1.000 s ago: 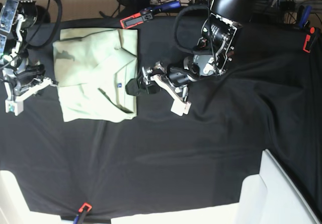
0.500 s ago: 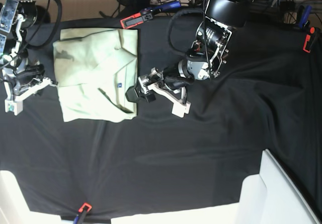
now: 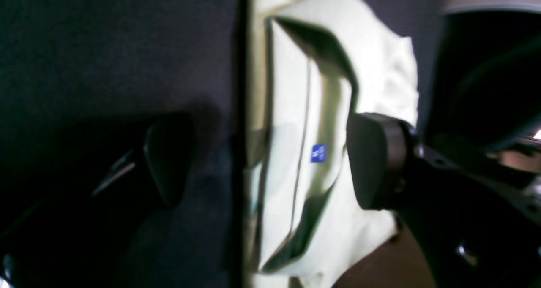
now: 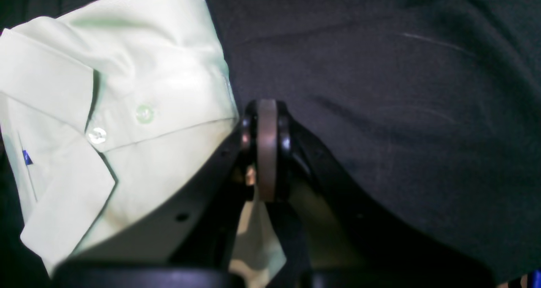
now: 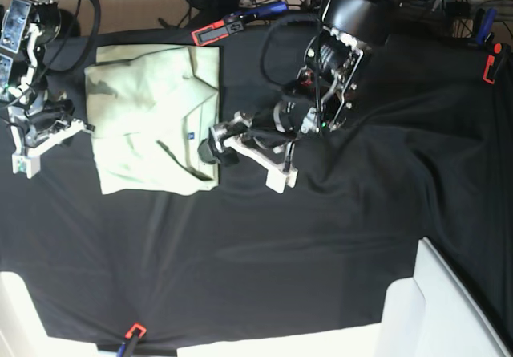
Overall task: Fold the T-shirt properly
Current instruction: 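Move the left gripper over to the folded shirt's edge and grasp it, then drag the folded shirt with the left gripper toward the table's middle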
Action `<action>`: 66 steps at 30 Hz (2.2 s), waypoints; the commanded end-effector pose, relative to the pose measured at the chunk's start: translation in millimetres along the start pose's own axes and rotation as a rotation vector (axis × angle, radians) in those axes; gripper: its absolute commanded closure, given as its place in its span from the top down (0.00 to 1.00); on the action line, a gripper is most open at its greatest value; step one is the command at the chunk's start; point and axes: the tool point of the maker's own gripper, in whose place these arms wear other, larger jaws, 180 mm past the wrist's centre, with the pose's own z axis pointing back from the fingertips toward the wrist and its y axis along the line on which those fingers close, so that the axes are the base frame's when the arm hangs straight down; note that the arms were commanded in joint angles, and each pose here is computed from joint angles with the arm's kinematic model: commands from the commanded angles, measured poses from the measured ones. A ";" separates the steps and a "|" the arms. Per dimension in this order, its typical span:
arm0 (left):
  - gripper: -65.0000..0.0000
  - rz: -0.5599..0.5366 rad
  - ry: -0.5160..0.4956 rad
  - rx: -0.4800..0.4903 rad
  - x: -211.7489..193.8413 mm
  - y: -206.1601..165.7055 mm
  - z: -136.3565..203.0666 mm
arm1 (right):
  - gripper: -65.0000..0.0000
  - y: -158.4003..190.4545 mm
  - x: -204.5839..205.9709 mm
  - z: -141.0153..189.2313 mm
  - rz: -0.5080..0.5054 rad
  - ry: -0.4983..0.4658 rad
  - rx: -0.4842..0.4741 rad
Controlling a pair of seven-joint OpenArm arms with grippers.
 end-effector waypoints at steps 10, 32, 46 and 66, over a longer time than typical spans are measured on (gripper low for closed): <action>0.86 0.086 -0.048 0.099 47.5 20.0 41.5 | 0.00 0.0 19.2 2.6 0.011 -0.055 0.004; 0.86 0.090 0.212 0.152 -9.6 -19.1 -13.6 | 0.00 3.0 21.1 2.0 0.005 -0.060 0.010; 0.86 -0.039 0.227 0.034 -22.8 -51.9 -22.8 | 0.00 3.3 20.1 1.9 0.004 -0.058 0.011; 0.86 -0.087 0.280 -0.028 -38.5 -59.9 -47.7 | 0.00 3.2 19.1 2.0 0.002 -0.057 0.010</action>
